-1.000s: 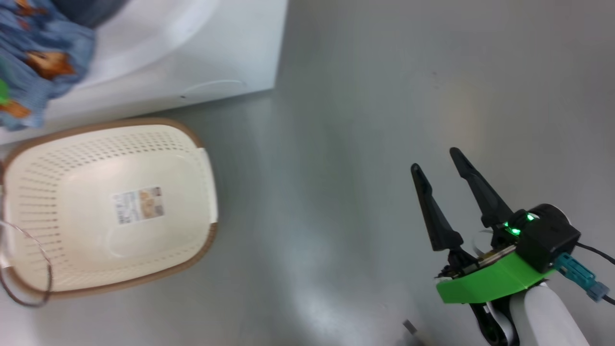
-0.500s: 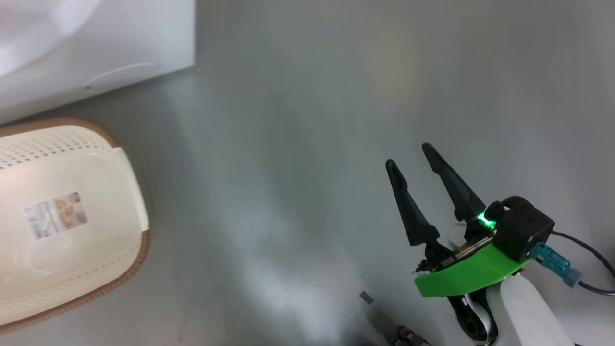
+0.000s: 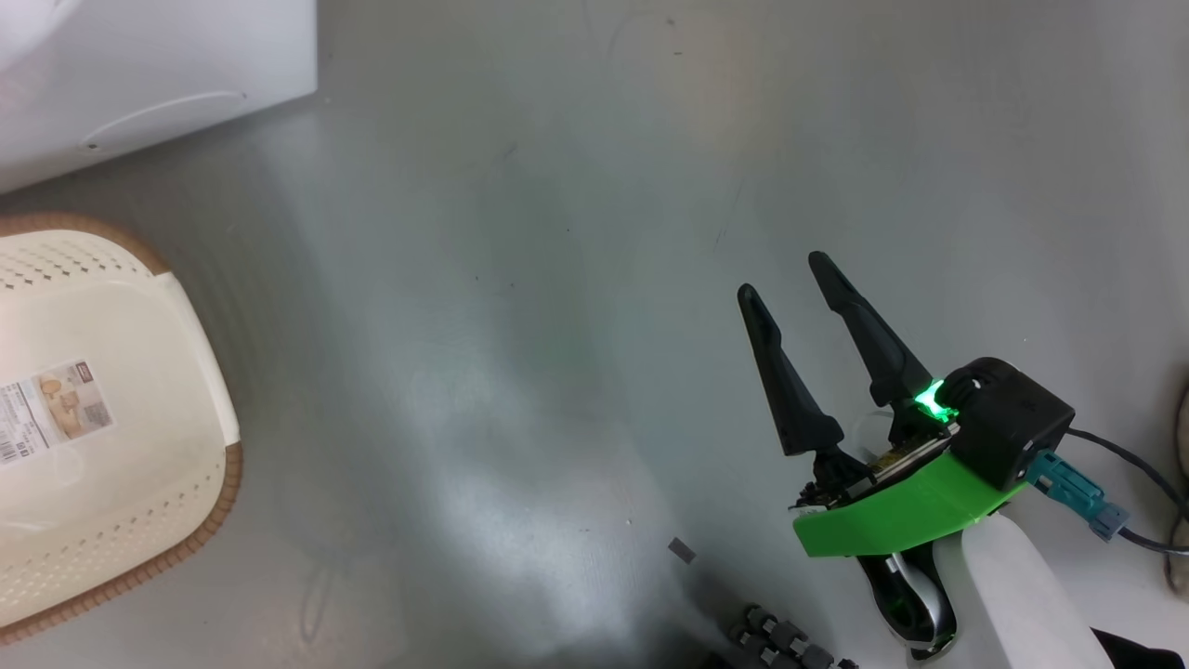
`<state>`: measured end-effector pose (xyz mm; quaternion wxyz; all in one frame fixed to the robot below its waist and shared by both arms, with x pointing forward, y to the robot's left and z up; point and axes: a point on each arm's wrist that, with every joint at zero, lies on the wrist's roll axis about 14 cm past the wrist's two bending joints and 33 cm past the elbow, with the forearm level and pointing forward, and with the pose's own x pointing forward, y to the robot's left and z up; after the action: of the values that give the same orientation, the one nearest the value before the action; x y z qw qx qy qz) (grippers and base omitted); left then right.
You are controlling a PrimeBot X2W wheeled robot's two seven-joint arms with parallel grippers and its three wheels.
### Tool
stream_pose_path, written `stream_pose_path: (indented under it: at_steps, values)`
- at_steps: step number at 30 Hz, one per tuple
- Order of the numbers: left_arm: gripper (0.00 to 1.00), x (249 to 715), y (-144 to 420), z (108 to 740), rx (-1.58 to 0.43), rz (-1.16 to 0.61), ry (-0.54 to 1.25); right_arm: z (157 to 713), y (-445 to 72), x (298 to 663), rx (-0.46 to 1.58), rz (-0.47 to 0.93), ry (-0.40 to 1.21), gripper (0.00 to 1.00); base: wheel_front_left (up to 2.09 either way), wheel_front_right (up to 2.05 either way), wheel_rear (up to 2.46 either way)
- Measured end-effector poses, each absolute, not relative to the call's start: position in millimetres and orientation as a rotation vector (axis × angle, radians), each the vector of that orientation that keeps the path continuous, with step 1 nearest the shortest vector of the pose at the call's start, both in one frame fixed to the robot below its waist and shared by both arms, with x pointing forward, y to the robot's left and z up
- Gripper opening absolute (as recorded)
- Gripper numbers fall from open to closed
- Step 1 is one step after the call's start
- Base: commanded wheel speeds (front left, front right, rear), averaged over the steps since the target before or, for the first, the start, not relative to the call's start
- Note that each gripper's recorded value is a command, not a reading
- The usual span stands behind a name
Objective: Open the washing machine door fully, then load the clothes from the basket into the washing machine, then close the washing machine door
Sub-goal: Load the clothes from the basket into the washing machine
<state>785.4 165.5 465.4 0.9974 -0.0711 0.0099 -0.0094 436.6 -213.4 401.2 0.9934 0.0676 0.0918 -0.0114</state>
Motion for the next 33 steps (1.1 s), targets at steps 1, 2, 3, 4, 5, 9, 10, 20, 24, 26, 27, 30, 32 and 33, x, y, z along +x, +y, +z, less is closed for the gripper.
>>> stream_pose_path:
  at_steps: [1,2,3,4,5,9,10,20,24,26,27,30,32,33]
  values:
    - [0.0,785,166,458,-0.144,-0.015,0.041,401,-213,437,0.136,-0.023,0.183,1.0,0.0,0.0,0.0]
    - [0.0,785,167,454,-0.146,-0.011,0.052,400,-213,437,0.136,-0.023,0.183,1.0,0.0,0.0,0.0]
    - [0.0,785,167,449,-0.149,-0.013,0.063,400,-213,437,0.136,-0.023,0.185,1.0,0.0,0.0,0.0]
    - [0.78,784,167,445,-0.147,-0.016,0.073,399,-213,437,0.136,-0.024,0.187,1.0,0.0,0.0,0.0]
    - [1.0,784,166,442,-0.144,-0.019,0.078,398,-213,437,0.136,-0.024,0.188,1.0,0.0,0.0,0.0]
    - [1.0,783,165,433,-0.139,-0.023,0.095,397,-213,437,0.137,-0.023,0.19,1.0,0.0,0.0,0.0]
    - [1.0,782,166,433,-0.139,-0.02,0.099,397,-213,438,0.138,-0.022,0.19,1.0,0.0,0.0,0.0]
    - [1.0,774,169,450,-0.125,-0.029,0.025,402,-205,442,0.15,0.002,0.17,1.0,0.0,0.0,0.0]
    - [1.0,762,171,453,-0.123,-0.037,0.006,407,-202,445,0.156,0.014,0.151,1.0,0.0,0.0,0.0]
    - [1.0,753,172,453,-0.123,-0.043,-0.008,411,-201,446,0.158,0.018,0.138,1.0,0.0,0.0,0.0]
    - [1.0,748,172,453,-0.121,-0.048,-0.014,414,-201,447,0.156,0.019,0.131,1.0,0.0,0.0,0.0]
    - [1.0,729,171,454,-0.121,-0.059,-0.029,422,-201,448,0.154,0.024,0.11,1.0,0.0,0.0,0.0]
    - [1.0,714,172,455,-0.131,-0.053,-0.04,426,-200,447,0.156,0.028,0.098,1.0,0.0,0.0,0.0]
    - [1.0,706,171,456,-0.128,-0.055,-0.044,428,-199,445,0.155,0.03,0.096,1.0,0.0,0.0,0.0]
